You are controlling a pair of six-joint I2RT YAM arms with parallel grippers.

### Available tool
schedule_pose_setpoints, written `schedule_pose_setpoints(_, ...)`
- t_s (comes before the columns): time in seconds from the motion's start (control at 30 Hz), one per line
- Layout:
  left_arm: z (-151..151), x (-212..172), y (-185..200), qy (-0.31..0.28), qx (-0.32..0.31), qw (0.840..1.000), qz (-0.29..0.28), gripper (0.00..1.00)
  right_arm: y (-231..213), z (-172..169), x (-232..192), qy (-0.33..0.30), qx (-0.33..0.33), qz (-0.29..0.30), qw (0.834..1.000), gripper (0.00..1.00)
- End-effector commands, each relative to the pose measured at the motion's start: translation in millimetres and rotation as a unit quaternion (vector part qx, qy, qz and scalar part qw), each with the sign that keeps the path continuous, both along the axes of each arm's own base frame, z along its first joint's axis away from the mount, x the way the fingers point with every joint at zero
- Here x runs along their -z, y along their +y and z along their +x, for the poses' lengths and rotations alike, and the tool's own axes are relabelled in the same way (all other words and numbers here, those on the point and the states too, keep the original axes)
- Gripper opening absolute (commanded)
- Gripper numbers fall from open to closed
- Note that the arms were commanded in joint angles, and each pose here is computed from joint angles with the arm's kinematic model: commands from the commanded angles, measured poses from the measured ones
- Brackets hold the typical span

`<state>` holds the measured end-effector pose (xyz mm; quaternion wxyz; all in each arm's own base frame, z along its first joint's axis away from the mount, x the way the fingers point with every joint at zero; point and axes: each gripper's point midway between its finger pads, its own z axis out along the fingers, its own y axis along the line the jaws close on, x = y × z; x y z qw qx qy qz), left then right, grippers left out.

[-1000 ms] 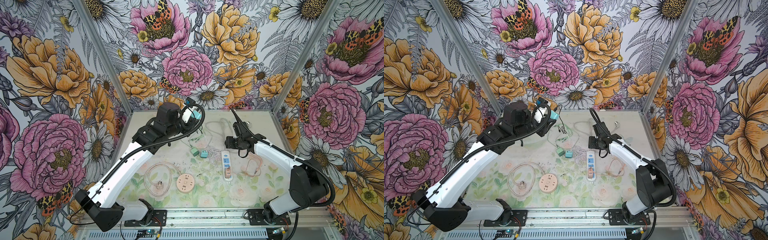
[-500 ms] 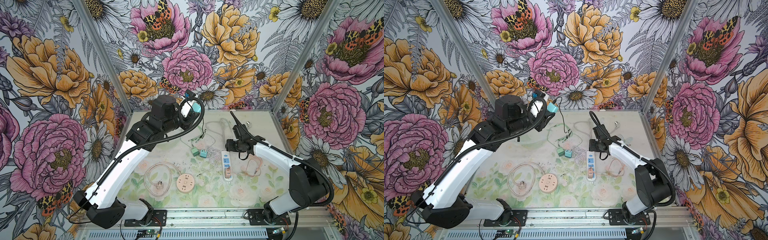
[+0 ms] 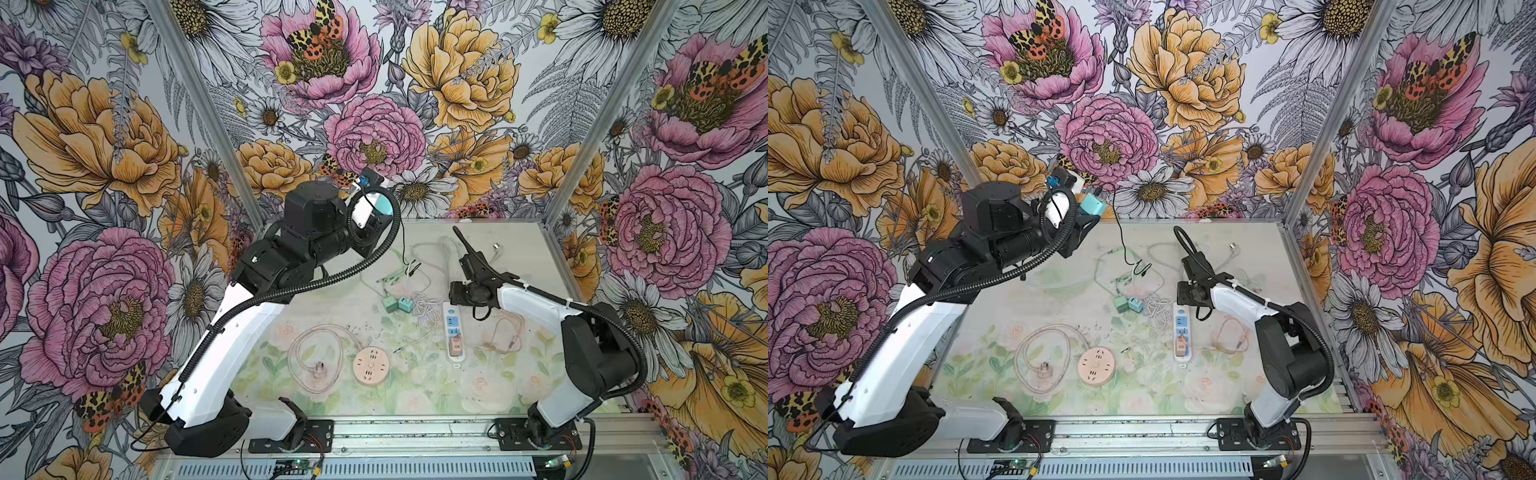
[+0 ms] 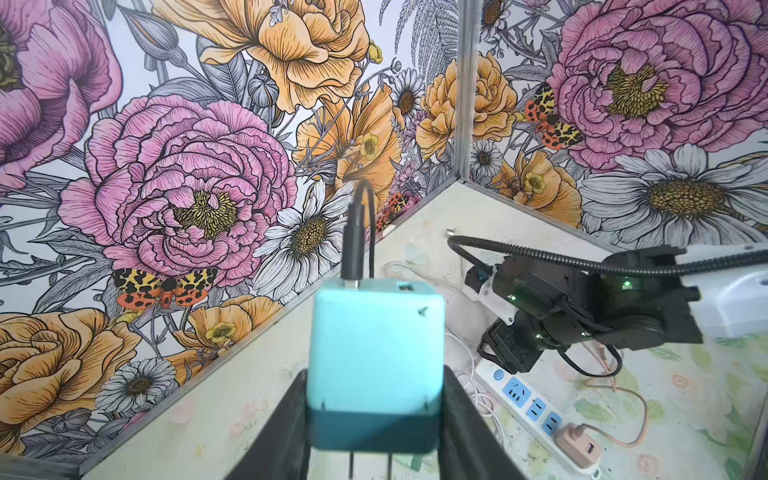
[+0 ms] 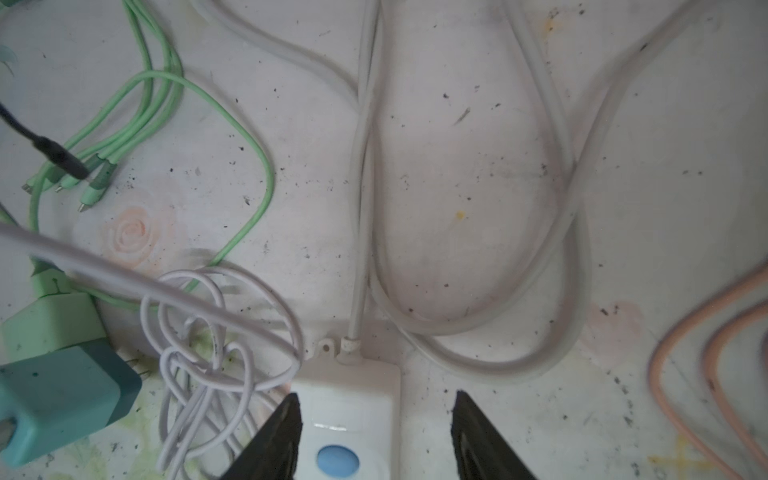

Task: Insert the plug
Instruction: 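Raise the teal charger with the left gripper while the right gripper moves over cables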

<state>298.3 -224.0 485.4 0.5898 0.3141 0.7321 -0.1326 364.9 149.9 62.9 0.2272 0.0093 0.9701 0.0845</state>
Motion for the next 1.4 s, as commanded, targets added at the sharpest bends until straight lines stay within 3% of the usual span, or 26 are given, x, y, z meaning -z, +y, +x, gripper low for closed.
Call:
schedule_pose_setpoints(0.0, -8, -21, 3, -0.021, 0.006, 1.0, -0.022, 0.35, -2, 19, 6, -0.02, 0.013, -0.008, 1.0, 0.57)
schedule_pose_setpoints(0.37, -25, -28, 40, -0.028, -0.035, 0.998, -0.045, 0.35, -4, 50, 40, -0.002, 0.034, -0.021, 0.999, 0.45)
schedule_pose_setpoints(0.67, -20, 28, 66, 0.032, -0.093, 0.994, -0.04, 0.35, -36, 59, 49, 0.0, 0.077, -0.035, 0.996, 0.28)
schedule_pose_setpoints(0.87, -26, 44, 91, 0.058, -0.125, 0.988, -0.067, 0.35, -24, 70, 44, 0.001, 0.071, 0.009, 0.997, 0.23)
schedule_pose_setpoints(1.13, -7, 88, 67, 0.114, -0.102, 0.987, -0.06, 0.35, 4, 64, 4, -0.027, 0.03, 0.062, 0.997, 0.31)
schedule_pose_setpoints(1.37, 3, 103, 48, 0.121, -0.081, 0.987, -0.069, 0.34, 17, 49, -27, -0.046, 0.014, 0.097, 0.994, 0.51)
